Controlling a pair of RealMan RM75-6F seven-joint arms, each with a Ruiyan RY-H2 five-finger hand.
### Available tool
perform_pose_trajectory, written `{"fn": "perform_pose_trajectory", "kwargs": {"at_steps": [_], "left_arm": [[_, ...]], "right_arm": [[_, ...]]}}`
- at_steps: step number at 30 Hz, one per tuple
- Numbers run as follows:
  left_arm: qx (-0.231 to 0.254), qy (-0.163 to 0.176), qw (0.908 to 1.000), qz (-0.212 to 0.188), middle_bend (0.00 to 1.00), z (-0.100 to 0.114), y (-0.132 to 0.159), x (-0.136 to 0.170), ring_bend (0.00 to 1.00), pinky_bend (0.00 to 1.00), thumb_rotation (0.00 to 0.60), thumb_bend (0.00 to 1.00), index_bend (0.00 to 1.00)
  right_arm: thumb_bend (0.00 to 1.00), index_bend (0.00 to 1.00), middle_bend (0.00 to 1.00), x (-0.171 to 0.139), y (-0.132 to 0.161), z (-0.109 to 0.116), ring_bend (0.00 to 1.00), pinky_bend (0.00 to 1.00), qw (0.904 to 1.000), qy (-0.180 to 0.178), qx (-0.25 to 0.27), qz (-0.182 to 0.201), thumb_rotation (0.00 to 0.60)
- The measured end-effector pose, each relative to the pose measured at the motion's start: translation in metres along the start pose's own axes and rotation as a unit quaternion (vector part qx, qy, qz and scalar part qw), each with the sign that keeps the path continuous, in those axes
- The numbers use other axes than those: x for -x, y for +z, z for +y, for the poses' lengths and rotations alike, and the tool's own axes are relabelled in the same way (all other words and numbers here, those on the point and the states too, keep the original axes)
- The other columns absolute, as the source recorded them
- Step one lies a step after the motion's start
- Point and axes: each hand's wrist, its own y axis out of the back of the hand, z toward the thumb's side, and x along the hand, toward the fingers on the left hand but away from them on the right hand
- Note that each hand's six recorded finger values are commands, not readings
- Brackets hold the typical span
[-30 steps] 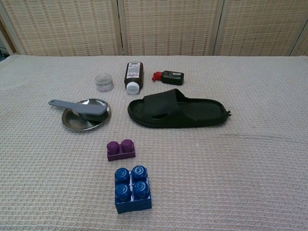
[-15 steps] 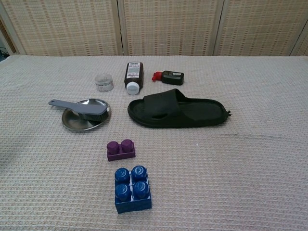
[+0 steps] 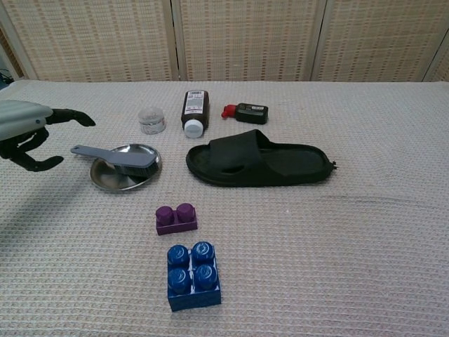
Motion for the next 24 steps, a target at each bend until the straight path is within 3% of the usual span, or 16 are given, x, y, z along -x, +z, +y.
{"fn": "perform_pose_trajectory", "kwargs": {"at_steps": [16,24], "left_arm": [[-0.027,-0.021,0.9978,-0.056,0.14,-0.022,0.058,-0.045,0.80,0.92,0.600,0.45,0.14],[-0.042,-0.017,0.9972,-0.059,0.16,-0.027,0.065,-0.057,0.81,0.92,0.600,0.45,0.18]], "right_arm": [[0.17,0.00,0.00,0.004,-0.003,-0.006,0.00,0.00,0.9999,0.013,0.001,-0.008,0.600],[0.17,0.00,0.00,0.003,-0.006,-0.003,0.00,0.00,0.9998,0.013,0.003,-0.012,0.600]]}}
